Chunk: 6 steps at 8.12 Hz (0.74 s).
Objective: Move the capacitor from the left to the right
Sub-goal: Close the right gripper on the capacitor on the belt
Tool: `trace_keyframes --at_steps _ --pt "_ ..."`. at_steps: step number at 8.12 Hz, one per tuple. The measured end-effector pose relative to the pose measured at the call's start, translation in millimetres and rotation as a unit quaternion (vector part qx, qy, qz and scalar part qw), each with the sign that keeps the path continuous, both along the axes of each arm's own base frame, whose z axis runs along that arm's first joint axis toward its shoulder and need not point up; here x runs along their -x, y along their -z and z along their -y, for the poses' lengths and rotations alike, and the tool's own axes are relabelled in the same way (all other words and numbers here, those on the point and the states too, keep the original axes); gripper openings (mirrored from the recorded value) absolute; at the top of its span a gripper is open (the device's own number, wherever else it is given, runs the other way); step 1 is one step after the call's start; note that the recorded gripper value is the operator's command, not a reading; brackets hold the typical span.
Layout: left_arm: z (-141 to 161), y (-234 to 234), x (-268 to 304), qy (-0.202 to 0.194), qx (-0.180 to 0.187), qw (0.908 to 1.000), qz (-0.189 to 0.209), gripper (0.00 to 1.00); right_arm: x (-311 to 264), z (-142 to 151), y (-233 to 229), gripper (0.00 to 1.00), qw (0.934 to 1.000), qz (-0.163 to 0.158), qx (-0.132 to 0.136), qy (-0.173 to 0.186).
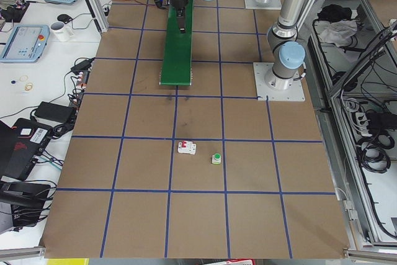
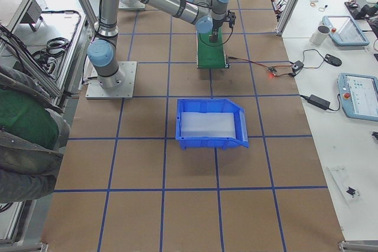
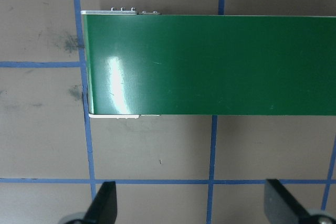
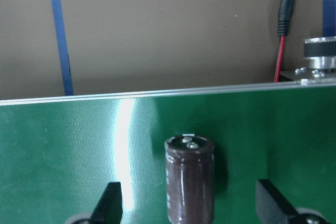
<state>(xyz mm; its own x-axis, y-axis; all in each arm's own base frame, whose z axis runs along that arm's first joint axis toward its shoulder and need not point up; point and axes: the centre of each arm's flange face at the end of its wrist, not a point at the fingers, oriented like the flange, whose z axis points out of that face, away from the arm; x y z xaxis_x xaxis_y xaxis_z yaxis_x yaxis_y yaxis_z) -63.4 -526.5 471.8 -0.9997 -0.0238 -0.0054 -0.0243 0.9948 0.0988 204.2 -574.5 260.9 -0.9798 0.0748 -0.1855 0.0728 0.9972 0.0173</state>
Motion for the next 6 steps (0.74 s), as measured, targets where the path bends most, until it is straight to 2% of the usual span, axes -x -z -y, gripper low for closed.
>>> trace_keyframes --at_steps 2,6 --pt "-0.6 -1.1 -0.2 0.0 0.001 1.0 0.001 1.0 0.6 -3.9 9.8 0.57 1.0 -0.002 -0.009 0.0" --pt "-4.7 -5.4 0.7 0.007 0.005 1.0 0.002 1.0 3.5 -5.6 13.4 0.0 0.9997 -0.005 -0.02 0.013"
